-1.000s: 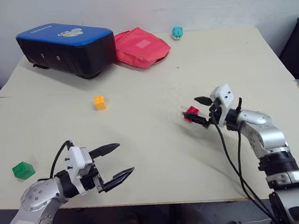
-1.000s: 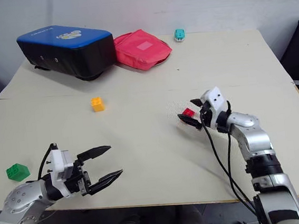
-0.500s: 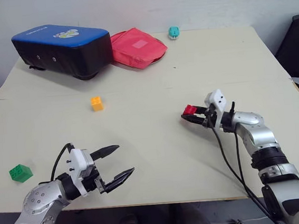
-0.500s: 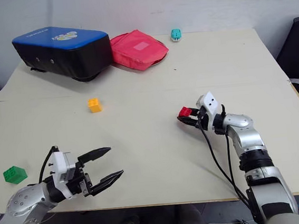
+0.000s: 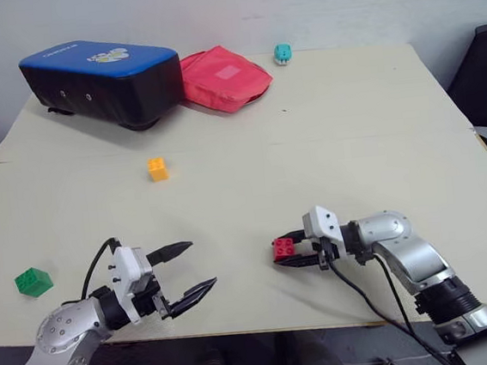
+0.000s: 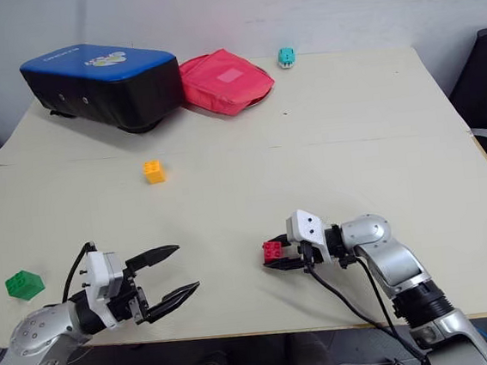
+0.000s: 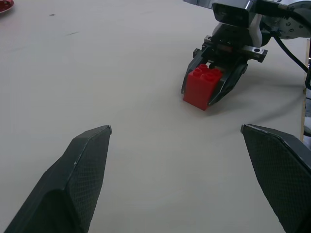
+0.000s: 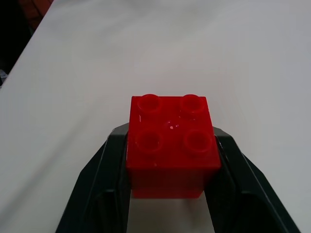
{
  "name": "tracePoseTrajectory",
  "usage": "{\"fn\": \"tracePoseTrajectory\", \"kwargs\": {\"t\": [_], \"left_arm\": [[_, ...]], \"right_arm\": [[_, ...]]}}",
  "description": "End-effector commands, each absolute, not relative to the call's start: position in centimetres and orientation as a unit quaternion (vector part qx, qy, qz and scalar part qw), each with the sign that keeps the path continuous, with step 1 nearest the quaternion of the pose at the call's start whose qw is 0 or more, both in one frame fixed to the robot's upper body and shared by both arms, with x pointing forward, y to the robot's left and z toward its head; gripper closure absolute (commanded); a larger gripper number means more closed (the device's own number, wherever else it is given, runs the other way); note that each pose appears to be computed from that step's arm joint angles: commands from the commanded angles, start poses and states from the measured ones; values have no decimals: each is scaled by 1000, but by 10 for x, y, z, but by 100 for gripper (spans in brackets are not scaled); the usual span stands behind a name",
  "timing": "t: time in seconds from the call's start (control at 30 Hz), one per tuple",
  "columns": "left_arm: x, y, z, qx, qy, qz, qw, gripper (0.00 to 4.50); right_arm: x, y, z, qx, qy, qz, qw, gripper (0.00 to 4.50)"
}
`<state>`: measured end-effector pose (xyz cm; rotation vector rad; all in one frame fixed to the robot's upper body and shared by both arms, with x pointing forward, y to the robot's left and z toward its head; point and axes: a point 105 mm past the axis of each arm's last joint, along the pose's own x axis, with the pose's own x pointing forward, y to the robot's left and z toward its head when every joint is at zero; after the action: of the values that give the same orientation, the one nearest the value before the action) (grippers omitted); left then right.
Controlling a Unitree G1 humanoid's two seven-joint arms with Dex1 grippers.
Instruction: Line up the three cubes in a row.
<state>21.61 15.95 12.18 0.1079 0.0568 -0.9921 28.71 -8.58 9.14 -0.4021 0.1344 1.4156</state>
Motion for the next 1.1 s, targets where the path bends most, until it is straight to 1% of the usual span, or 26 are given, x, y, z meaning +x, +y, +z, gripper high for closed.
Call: {"fn": "tracePoseTrajectory", "kwargs": {"t": [0.03, 0.1, 0.17, 0.23, 0.3, 0.37, 0.43, 0.47, 0.6, 0.67, 0.7, 0.77, 0.87, 0.97, 1.0, 1.03, 1.1], "left_arm": [[213, 155, 130, 65, 8, -482, 874, 0], [213, 156, 131, 66, 8, -481, 874, 0], [213, 157, 131, 67, 8, -478, 875, 0], [212, 161, 131, 68, 11, -474, 878, 0], [210, 168, 127, 65, 19, -462, 884, 0], [207, 181, 120, 68, 26, -437, 896, 0], [205, 198, 116, 69, 25, -395, 916, 0], [203, 206, 115, 61, 23, -371, 926, 0], [179, 256, 110, 55, 18, -219, 974, 0], [159, 284, 108, 36, 8, -120, 992, 0], [146, 301, 107, 24, 3, -57, 998, 0], [122, 324, 105, 13, -3, 29, 999, 0], [97, 343, 104, 4, -18, 117, 993, 0], [60, 364, 98, -32, -42, 250, 967, 0], [54, 366, 96, -42, -50, 274, 959, 0], [54, 367, 97, -48, -55, 285, 956, 0], [68, 365, 107, -66, -82, 279, 954, 0]], "right_arm": [[289, -83, 94, -179, 45, 644, 743, 298], [287, -83, 92, -181, 40, 657, 731, 298], [288, -85, 92, -179, 31, 657, 731, 298], [291, -87, 94, -182, 22, 655, 733, 224], [292, -86, 102, -175, -8, 656, 734, 166], [290, -83, 119, -157, -64, 657, 734, 101], [287, -84, 134, -137, -112, 653, 736, 22], [283, -87, 140, -133, -126, 657, 731, 2], [280, -112, 150, -113, -135, 633, 753, 2], [274, -125, 158, -92, -163, 627, 756, 2], [270, -133, 158, -86, -171, 623, 759, 2], [264, -144, 156, -87, -175, 619, 761, 2], [261, -150, 152, -93, -172, 609, 769, 2], [247, -156, 144, -82, -161, 629, 756, 2], [243, -157, 141, -86, -159, 634, 752, 2], [241, -157, 139, -86, -156, 635, 751, 2], [237, -150, 140, -99, -162, 651, 735, 2]]}}
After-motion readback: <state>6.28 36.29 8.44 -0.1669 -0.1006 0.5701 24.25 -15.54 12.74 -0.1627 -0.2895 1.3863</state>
